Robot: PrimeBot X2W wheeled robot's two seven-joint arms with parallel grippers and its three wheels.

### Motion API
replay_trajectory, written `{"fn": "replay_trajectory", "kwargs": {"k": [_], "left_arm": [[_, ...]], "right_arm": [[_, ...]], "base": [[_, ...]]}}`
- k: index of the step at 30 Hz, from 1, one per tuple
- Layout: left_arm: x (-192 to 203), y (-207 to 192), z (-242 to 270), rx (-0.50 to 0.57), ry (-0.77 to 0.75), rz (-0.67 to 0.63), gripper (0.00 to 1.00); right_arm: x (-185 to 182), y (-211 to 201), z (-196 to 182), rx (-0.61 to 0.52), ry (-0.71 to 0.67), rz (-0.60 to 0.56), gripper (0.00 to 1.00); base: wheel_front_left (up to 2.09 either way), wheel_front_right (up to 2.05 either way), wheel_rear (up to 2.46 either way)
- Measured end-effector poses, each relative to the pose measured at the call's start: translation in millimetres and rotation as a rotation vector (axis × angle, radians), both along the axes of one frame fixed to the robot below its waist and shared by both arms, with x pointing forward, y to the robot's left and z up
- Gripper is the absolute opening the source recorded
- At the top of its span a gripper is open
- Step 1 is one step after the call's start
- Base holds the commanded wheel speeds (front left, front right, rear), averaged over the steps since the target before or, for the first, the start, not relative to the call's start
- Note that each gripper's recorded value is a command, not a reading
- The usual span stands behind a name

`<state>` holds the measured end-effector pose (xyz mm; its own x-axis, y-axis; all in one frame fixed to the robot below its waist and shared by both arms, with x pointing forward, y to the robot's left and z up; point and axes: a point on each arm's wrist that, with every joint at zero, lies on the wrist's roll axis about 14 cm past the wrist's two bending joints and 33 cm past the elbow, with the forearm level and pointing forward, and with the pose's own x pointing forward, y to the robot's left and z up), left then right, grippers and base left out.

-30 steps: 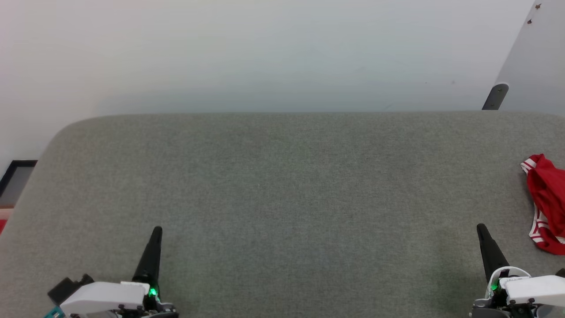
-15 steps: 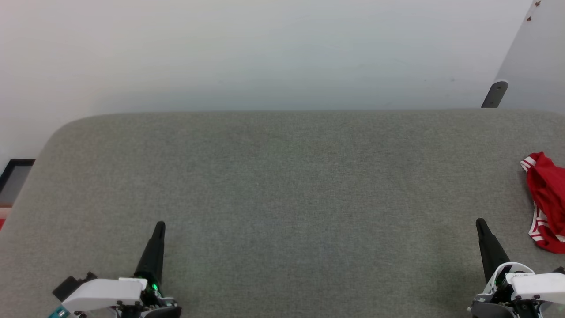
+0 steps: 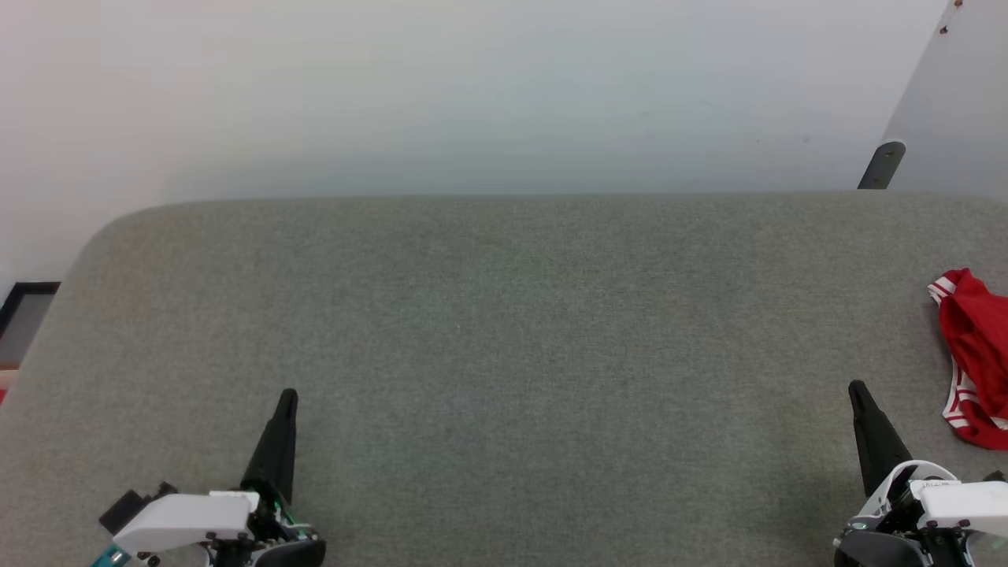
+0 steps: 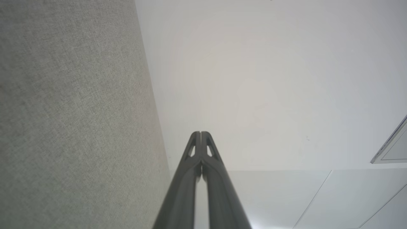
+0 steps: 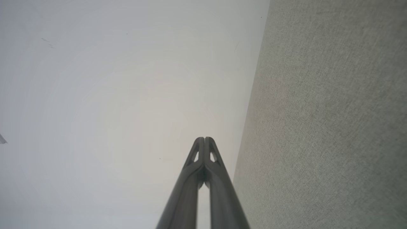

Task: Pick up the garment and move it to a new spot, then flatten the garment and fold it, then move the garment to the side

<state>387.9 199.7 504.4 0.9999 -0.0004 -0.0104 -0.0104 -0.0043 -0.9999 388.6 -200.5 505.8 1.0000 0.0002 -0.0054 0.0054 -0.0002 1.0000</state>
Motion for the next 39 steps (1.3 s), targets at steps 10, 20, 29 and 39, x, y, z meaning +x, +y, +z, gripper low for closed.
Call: {"fn": "replay_trajectory", "kwargs": {"k": [10, 20, 29, 39], "left_arm": [[0.0, -0.1, 0.0, 0.000, 0.000, 0.000, 0.00], [0.0, 0.0, 0.0, 0.000, 0.000, 0.000, 0.00], [0.0, -0.1, 0.0, 0.000, 0.000, 0.000, 0.00], [0.1, -0.1, 0.0, 0.000, 0.000, 0.000, 0.00]], "right_arm": [[0.0, 0.0, 0.0, 0.000, 0.000, 0.000, 0.00], [0.0, 0.0, 0.0, 0.000, 0.000, 0.000, 0.00], [0.0, 0.0, 0.0, 0.000, 0.000, 0.000, 0.00], [0.0, 0.1, -0.1, 0.000, 0.000, 0.000, 0.00]], "base": [[0.00, 0.00, 0.00], [0.00, 0.00, 0.00], [0.00, 0.00, 0.00], [0.00, 0.00, 0.00]]}}
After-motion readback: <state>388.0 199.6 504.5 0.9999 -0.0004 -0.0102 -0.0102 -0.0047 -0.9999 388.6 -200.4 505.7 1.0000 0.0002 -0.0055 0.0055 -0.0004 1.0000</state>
